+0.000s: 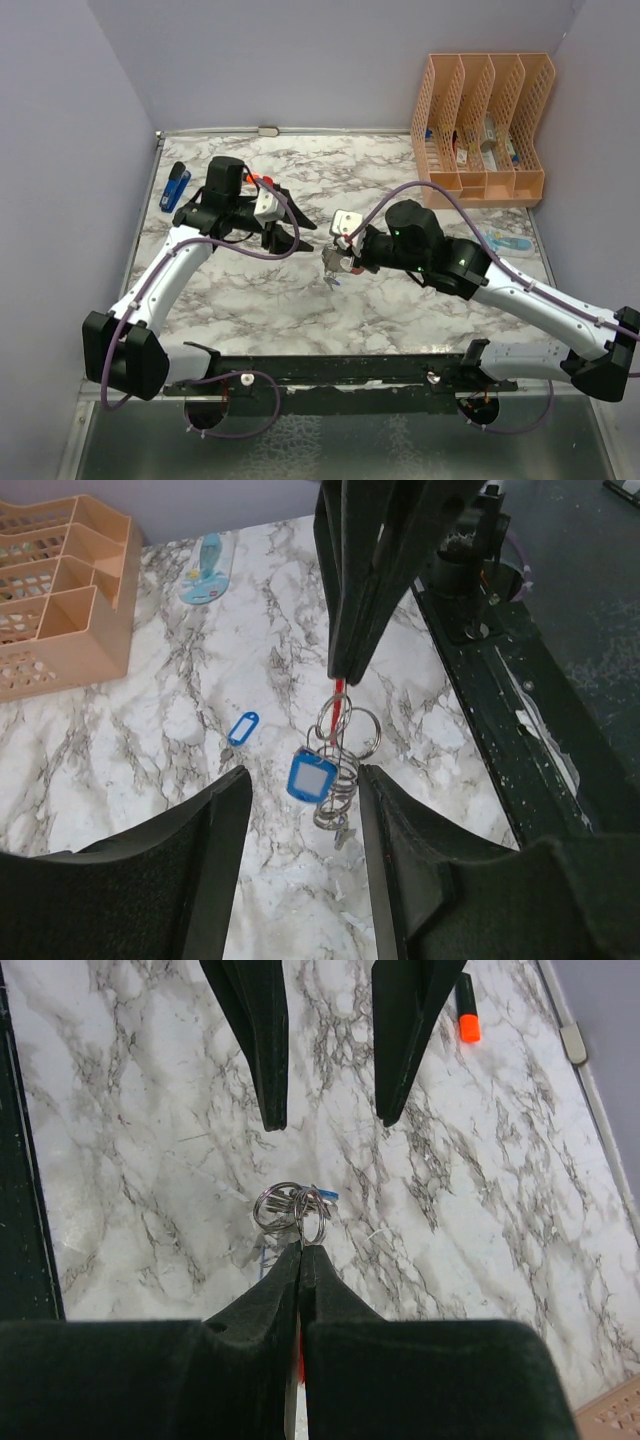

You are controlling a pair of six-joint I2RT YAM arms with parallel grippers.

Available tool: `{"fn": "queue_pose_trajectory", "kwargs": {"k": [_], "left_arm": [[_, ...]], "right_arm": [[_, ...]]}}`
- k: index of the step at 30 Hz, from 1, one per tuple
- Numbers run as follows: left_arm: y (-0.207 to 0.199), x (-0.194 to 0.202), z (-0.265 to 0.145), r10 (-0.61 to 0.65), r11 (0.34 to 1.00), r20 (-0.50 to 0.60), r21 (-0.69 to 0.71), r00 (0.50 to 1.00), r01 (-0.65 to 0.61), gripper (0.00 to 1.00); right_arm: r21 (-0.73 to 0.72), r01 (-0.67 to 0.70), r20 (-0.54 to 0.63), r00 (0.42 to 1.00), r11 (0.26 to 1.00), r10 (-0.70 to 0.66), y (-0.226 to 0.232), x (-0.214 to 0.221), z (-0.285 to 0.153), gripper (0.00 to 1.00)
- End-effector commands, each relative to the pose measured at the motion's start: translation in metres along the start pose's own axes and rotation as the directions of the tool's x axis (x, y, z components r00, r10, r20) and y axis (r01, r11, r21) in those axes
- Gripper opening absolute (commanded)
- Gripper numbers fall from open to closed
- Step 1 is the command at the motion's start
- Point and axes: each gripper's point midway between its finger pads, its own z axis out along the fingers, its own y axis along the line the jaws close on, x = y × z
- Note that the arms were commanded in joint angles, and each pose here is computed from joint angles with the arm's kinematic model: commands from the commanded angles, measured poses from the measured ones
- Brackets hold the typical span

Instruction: Put the keys on the keyring

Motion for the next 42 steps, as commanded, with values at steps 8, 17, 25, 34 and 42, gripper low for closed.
{"fn": "queue_pose_trajectory", "kwargs": {"k": [8, 17, 25, 34, 42], "left_arm": [[-0.008, 0.013, 0.003, 0.033, 0.997, 0.02, 0.064, 0.999, -0.034, 0.54], [-0.015, -0.012, 0.008, 0.078, 0.989, 0.092, 0.12, 0.993, -0.089, 0.57], [-0.03, -0.009, 0.021, 0.081, 0.979, 0.098, 0.18, 0.992, -0.098, 0.51], [-0.033, -0.007, 0.022, 0.089, 0.977, 0.094, 0.184, 0.992, -0.105, 0.34], [-0.033, -0.004, 0.021, 0.105, 0.978, 0.071, 0.173, 0.992, -0.116, 0.21]], "right_arm": [[0.004, 0.025, 0.118, 0.993, 1.0, -0.026, -0.003, -0.031, -0.009, 0.01], [-0.04, 0.01, 0.129, 0.992, 0.999, -0.004, 0.004, -0.033, -0.006, 0.01], [-0.061, 0.003, 0.147, 0.989, 0.998, 0.006, 0.008, -0.035, -0.002, 0.01], [-0.061, -0.004, 0.147, 0.989, 0.998, 0.012, 0.009, -0.034, -0.001, 0.01], [-0.059, -0.011, 0.14, 0.99, 0.998, 0.019, 0.01, -0.03, -0.001, 0.01]]}}
